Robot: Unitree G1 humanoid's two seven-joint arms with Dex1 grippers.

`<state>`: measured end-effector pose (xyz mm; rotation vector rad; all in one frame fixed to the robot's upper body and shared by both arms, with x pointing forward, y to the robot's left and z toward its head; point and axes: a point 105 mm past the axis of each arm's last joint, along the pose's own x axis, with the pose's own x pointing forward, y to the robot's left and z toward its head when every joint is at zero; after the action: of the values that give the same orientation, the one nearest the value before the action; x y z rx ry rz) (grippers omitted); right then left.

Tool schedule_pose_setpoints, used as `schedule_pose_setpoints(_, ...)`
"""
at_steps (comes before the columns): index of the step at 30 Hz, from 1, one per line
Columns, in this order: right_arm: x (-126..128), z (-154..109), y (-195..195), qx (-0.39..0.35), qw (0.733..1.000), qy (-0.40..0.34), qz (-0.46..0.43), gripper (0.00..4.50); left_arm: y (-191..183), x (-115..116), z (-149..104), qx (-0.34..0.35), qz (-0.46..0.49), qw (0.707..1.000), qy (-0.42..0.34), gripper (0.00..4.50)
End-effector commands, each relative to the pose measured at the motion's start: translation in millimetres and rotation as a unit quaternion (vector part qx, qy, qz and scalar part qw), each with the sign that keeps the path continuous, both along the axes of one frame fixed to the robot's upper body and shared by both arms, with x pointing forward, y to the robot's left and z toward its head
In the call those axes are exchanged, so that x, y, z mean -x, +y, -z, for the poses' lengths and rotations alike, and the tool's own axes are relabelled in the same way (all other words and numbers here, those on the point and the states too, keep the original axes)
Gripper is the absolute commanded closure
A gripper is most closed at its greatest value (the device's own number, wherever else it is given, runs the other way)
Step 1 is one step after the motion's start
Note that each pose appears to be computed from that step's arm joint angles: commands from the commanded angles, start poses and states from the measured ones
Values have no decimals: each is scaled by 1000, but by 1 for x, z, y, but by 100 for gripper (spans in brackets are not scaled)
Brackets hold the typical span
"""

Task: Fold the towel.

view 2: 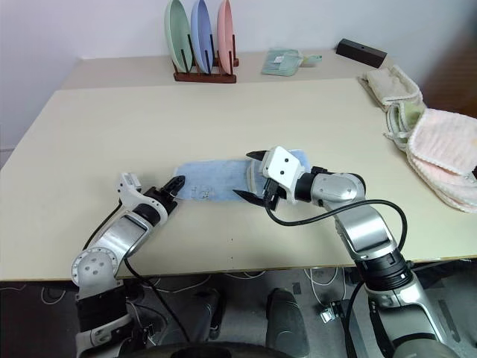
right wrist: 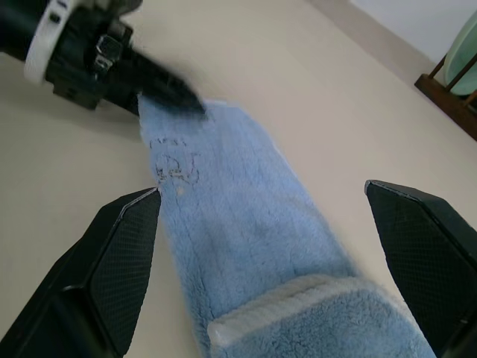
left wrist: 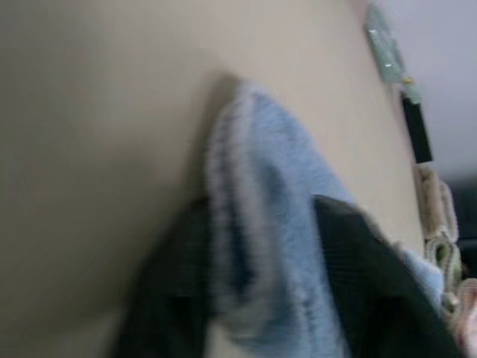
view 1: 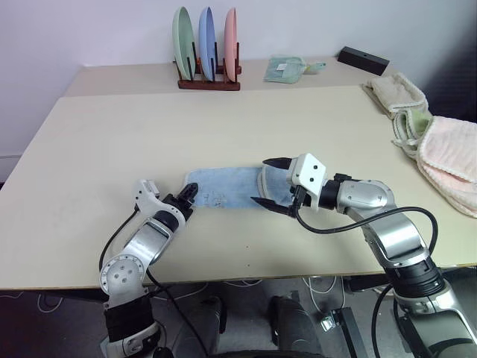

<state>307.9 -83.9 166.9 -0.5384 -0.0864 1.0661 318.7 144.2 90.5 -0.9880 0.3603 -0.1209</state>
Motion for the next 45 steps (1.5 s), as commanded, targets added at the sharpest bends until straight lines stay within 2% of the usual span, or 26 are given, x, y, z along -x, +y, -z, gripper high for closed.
schedule_pose_setpoints(1, 6, -12, 3, -4, 1000, -26, -6, 0, 8, -1, -25, -3, -9, 999, -54, 394)
schedule_pose_setpoints(7, 3, -20, 1, -17, 999, -29, 4, 0, 91, 2, -66, -86, -105, 981, -137, 394)
schedule_pose_setpoints(9, 1, -20, 0, -14, 999, -29, 10, 0, 107, 4, -86, -128, -106, 972, -165, 394)
schedule_pose_setpoints(12, -2, -15, -2, -1, 999, -29, 17, 0, 100, 2, -104, -181, -61, 962, -196, 394)
schedule_pose_setpoints(15, -6, -12, -4, 8, 999, -30, 28, 0, 88, 0, -108, -207, -22, 955, -210, 394)
schedule_pose_setpoints(19, -7, -12, -6, -2, 999, -32, 39, 0, 62, -1, -88, -177, 21, 968, -174, 394)
schedule_pose_setpoints(22, -6, -11, -7, -5, 999, -30, 43, 0, 34, 12, -80, -144, 68, 972, -173, 316)
schedule_pose_setpoints(26, -4, -9, -9, -4, 999, -27, 46, 0, 4, 30, -75, -106, 118, 972, -170, 107)
schedule_pose_setpoints(28, -3, -7, -10, -1, 999, -23, 44, 0, 0, 37, -58, -114, 115, 978, -128, 6)
schedule_pose_setpoints(30, -4, -5, -10, 2, 999, -20, 43, 0, 6, 40, -41, -117, 92, 986, -80, 2)
schedule_pose_setpoints(37, -6, -2, -9, 9, 999, -19, 38, 0, 37, 46, -12, -96, -6, 995, 17, 2)
schedule_pose_setpoints(41, -6, -2, -4, 7, 999, -19, 28, 0, 32, 36, -6, -78, -8, 996, 40, 2)
schedule_pose_setpoints(45, -7, -3, -1, 6, 999, -21, 25, 0, 11, 18, -15, -28, 10, 999, 31, 2)
